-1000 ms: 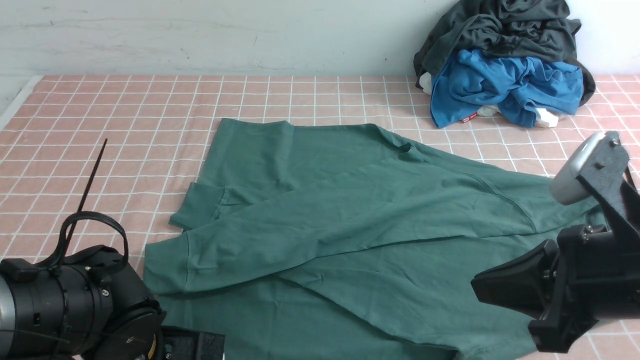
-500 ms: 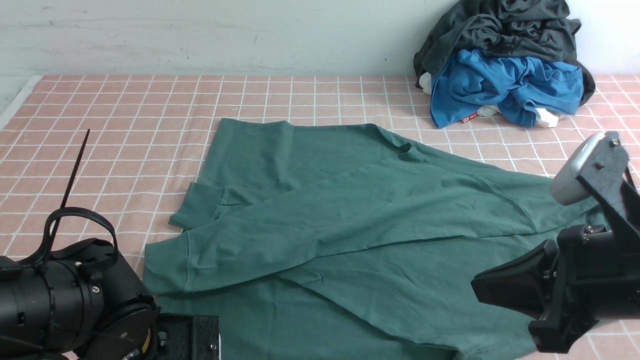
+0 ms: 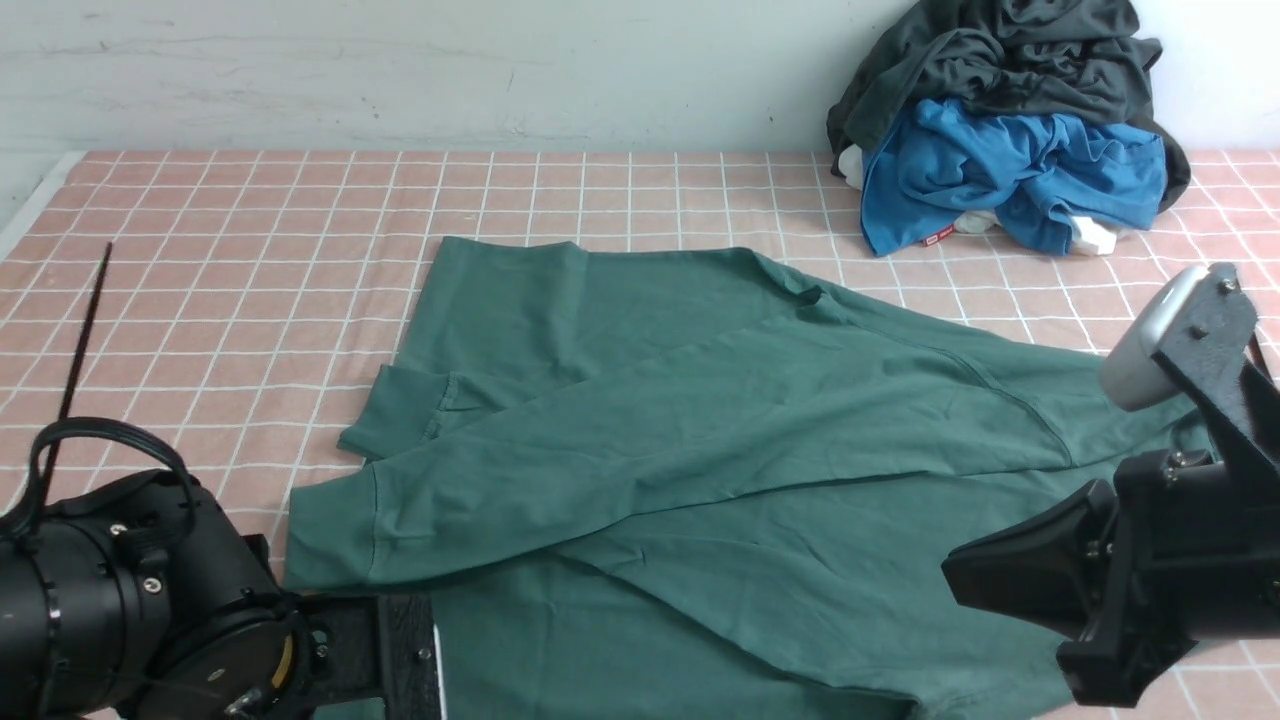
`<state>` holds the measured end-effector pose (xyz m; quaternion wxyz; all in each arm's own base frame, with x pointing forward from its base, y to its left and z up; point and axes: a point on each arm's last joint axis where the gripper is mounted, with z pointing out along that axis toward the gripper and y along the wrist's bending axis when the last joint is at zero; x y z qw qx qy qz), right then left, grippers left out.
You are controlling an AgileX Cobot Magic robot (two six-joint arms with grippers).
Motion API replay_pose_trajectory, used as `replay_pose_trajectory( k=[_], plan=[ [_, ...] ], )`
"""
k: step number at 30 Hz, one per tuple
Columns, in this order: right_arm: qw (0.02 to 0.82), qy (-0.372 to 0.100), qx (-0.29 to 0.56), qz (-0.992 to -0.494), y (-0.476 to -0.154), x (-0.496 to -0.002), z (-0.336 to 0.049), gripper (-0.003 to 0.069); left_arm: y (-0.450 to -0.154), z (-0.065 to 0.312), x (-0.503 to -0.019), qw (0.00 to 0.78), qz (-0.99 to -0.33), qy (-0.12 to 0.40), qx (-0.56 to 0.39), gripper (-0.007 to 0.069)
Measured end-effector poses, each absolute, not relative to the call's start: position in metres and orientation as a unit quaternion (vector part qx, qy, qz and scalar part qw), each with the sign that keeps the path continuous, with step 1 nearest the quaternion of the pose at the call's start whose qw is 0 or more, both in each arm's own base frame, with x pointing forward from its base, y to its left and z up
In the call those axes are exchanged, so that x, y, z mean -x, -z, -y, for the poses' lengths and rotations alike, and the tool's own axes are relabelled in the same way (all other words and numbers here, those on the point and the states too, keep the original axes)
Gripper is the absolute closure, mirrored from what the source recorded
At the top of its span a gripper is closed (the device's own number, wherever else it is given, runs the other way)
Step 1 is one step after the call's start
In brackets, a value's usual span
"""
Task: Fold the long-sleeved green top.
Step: Use both arms simultaneously to clamp the lower edge of the clothing fabric
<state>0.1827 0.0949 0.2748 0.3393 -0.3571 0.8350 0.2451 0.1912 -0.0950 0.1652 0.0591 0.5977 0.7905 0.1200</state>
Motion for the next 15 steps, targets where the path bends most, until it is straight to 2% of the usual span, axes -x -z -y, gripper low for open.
replay_pose_trajectory(
  k=[11, 15],
  plan=[
    [0.339, -0.245, 0.358, -0.835, -0.275, -0.183, -0.095, 0.0669, -0.151, 0.101, -0.192, 0.038, -0.782, -0.096, -0.614, 0.0237],
    [0.339, -0.245, 0.358, -0.835, -0.275, -0.183, -0.095, 0.0669, -0.15, 0.102, -0.19, 0.033, -0.776, -0.081, -0.625, 0.0272]
  ],
)
